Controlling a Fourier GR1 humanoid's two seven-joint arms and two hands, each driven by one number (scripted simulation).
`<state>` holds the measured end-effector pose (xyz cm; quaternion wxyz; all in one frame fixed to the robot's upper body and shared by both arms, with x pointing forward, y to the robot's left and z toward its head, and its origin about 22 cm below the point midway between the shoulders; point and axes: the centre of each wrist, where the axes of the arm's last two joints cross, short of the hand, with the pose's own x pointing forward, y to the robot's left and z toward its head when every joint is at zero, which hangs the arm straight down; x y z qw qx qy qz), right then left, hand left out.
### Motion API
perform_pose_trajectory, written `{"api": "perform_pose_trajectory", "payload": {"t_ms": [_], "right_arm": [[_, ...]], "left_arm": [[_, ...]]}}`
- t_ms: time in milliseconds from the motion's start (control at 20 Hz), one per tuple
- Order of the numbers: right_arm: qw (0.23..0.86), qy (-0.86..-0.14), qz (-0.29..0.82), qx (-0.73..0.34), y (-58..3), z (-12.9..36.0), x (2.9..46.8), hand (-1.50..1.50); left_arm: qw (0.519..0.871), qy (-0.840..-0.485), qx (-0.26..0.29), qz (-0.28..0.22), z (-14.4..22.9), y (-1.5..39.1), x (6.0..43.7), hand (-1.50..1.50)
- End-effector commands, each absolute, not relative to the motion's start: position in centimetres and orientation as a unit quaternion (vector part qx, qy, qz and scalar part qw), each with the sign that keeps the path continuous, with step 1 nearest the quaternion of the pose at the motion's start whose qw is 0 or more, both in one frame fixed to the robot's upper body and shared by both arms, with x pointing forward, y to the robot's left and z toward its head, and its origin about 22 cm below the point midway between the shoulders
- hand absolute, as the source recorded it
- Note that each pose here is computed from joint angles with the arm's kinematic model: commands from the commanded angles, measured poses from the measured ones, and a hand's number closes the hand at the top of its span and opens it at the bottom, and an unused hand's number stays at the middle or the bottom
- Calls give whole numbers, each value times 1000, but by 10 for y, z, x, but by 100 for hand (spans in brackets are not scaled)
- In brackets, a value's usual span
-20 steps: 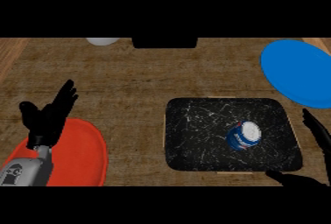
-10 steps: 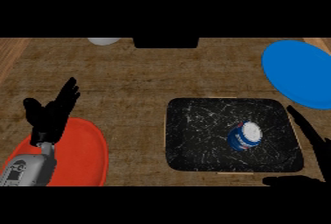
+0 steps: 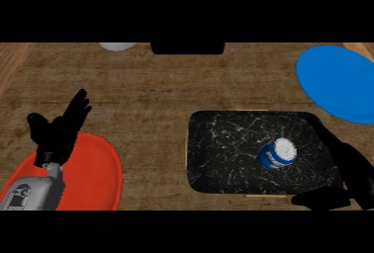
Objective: Pick the can from the tray and place it in the plate
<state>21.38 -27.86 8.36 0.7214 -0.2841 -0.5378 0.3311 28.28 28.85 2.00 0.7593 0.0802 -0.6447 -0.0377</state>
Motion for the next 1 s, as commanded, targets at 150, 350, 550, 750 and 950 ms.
{"api": "perform_pose_trajectory", "payload": {"t_ms": [150, 350, 550, 750, 950], "right_arm": [[740, -496, 364, -272, -262, 88, 221, -150], [743, -491, 367, -269, -265, 77, 253, -150], [738, -485, 370, -289, -261, 57, 252, -150], [740, -473, 376, -296, -251, 69, 262, -150], [738, -462, 398, -290, -244, 32, 259, -150]], "left_arm": [[762, -641, 85, -35, 11, 293, 285, 0], [758, -647, 76, -31, 11, 284, 273, 0], [759, -646, 79, -36, 18, 299, 283, 0], [755, -649, 84, -35, 12, 279, 268, 0], [756, -648, 82, -39, 21, 282, 275, 0]]}}
